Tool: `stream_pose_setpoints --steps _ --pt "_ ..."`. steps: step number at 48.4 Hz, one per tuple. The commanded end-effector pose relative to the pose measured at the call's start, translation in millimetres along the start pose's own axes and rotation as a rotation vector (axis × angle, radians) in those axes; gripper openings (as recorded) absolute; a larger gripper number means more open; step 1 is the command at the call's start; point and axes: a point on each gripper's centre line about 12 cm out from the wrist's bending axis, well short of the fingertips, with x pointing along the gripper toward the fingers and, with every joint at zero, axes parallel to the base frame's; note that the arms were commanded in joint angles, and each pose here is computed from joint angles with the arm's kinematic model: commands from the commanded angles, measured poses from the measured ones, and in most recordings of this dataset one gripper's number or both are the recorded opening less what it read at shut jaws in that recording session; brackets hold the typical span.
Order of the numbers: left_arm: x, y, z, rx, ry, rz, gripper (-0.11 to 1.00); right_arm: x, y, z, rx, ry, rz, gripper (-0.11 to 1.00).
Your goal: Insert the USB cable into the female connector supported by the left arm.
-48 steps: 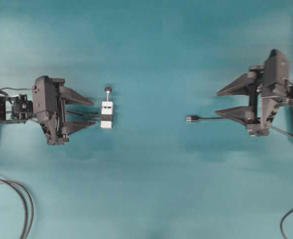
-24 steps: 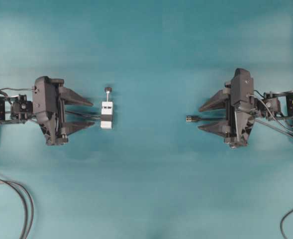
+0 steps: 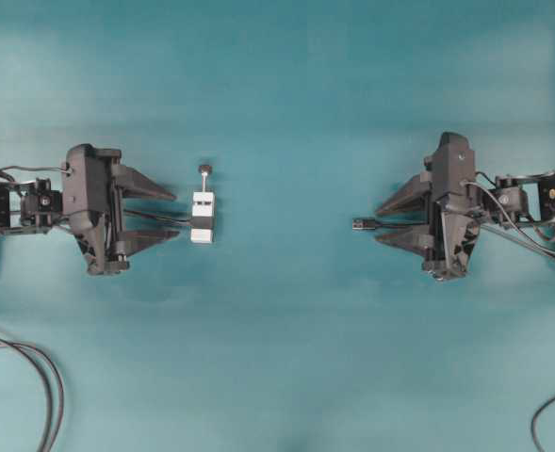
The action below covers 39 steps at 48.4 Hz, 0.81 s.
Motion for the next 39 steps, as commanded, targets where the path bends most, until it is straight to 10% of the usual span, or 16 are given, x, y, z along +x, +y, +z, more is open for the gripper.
stream_pose_setpoints --steps 1,39 --pt "-0.3 -0.1 7.7 0.005 -0.031 -0.001 0.70 2.1 1.1 6.7 -0.002 -0.029 0.006 0.53" --pt "-0.2 -0.6 6.8 0.013 -0.025 -0.002 0.70 7.6 -0.4 4.0 -0.019 0.028 -0.009 0.51"
